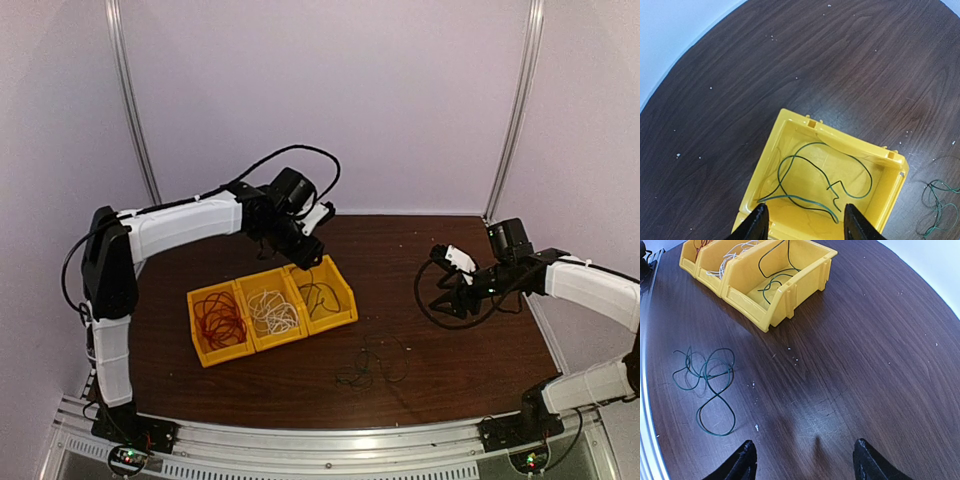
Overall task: Untangle the cables
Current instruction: Adjust the untangled cable in the bin, then pick up one of the twisted cables from the twisted cables.
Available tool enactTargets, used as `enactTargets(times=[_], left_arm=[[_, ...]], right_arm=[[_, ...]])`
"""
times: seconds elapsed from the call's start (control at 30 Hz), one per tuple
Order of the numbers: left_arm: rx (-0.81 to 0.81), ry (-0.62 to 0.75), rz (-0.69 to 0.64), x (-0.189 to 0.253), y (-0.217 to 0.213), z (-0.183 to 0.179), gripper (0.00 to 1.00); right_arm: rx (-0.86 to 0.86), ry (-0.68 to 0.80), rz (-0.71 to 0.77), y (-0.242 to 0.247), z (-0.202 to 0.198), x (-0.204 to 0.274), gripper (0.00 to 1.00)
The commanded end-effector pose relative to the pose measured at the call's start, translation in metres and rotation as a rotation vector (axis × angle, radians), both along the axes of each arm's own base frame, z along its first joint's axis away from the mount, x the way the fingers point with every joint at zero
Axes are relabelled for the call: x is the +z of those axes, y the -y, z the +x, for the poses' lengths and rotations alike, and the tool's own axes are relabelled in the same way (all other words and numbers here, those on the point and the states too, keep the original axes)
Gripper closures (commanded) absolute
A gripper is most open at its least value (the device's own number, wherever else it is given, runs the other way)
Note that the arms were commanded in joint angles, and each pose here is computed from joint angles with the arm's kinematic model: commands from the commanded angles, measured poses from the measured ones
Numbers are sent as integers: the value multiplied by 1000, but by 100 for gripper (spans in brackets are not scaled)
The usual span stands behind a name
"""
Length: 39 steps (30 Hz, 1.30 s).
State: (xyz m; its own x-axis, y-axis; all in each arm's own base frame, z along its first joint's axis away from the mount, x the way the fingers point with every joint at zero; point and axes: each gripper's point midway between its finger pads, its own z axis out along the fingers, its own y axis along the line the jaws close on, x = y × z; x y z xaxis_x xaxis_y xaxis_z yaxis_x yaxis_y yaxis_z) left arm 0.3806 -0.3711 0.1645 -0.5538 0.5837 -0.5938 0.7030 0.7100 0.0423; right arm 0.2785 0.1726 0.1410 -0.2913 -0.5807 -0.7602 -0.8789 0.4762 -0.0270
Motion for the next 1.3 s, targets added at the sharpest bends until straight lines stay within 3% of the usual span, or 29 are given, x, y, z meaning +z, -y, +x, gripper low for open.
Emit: enactTargets(times=[0.0,0.27,0.47,0.67,1.03,1.27], left_arm=[[-7,-46,-49,-31,17,6,48],[-44,-135,-67,-55,22,-11,58],[-83,30,-156,10,33,-15,53],[-215,223,-219,55,60,-68,49],[-246,-54,-387,0,45,-178,56],[-313,-148,-379,-43,56,-225,59]], right_arm=[[0,17,-7,2,2,4,34],[60,-10,13,-5,-9,1,32],[127,-80,-18,-23,-18,-17,30],[177,-130,-40,-43,-24,-30,29],[249,-194,-83,-66,-34,-49,30],[246,-156,-103,-62,-35,-46,30]])
